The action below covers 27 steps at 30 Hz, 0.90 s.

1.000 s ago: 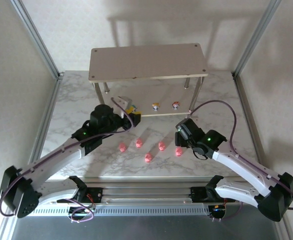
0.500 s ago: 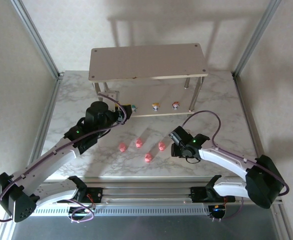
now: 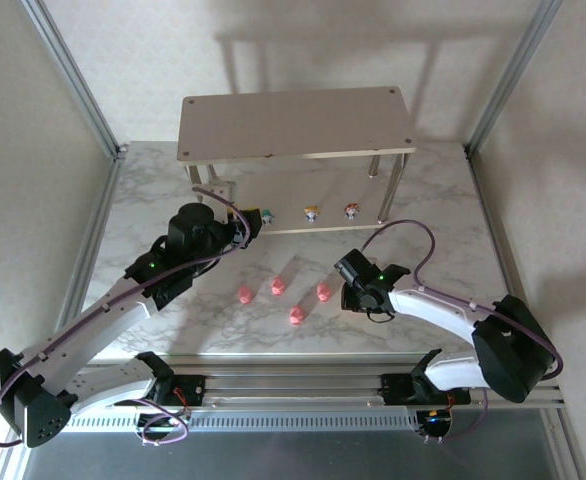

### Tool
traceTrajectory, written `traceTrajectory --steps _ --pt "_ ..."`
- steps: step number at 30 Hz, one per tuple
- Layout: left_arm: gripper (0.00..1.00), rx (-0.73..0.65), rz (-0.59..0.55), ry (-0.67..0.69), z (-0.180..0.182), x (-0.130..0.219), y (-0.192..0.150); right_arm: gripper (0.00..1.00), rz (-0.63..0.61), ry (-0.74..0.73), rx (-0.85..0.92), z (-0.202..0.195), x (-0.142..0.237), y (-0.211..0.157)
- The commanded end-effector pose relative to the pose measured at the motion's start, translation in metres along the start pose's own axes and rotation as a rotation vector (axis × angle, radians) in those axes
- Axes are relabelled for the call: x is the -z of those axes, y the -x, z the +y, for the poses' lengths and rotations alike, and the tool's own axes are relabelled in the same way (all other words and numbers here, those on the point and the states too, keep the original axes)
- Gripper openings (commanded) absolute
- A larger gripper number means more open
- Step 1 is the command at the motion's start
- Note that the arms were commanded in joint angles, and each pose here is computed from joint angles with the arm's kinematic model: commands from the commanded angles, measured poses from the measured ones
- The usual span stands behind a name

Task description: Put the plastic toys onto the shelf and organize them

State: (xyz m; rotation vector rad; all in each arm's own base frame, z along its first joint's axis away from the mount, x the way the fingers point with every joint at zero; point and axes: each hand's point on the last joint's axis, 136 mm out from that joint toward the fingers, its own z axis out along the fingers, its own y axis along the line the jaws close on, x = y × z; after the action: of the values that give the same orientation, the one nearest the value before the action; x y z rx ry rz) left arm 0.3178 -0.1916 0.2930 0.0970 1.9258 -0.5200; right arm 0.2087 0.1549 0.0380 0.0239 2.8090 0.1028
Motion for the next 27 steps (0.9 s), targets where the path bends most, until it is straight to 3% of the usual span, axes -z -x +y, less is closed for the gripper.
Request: traceTrajectory --steps 1,8,11,13,17,21,27 --pt "0.56 0.0 -0.03 0.022 0.004 0.007 0.012 0.45 0.018 -0.013 -0.027 -0.006 -0.008 -0.001" --pt "0.56 -0.001 -0.032 0.029 0.007 0.008 0.011 0.38 0.04 -0.012 -0.039 -0.009 -0.016 -0.005" --pt "0.56 0.001 -0.035 0.033 0.009 0.009 0.011 0.31 0.037 -0.001 -0.045 -0.009 -0.016 -0.004" --pt "0.56 0.001 -0.038 0.034 0.009 0.01 0.012 0.25 0.023 0.004 -0.041 -0.01 -0.013 -0.002" --pt "0.56 0.007 -0.043 0.028 0.008 0.012 0.014 0.24 -0.031 0.006 -0.035 -0.013 0.004 0.007" --pt "0.56 0.004 -0.074 0.02 0.003 0.016 0.032 0.24 -0.149 -0.011 0.003 -0.019 0.05 0.035" --pt "0.55 -0.006 -0.116 0.018 -0.011 0.019 0.081 0.24 -0.43 -0.006 0.091 -0.02 0.174 0.117"
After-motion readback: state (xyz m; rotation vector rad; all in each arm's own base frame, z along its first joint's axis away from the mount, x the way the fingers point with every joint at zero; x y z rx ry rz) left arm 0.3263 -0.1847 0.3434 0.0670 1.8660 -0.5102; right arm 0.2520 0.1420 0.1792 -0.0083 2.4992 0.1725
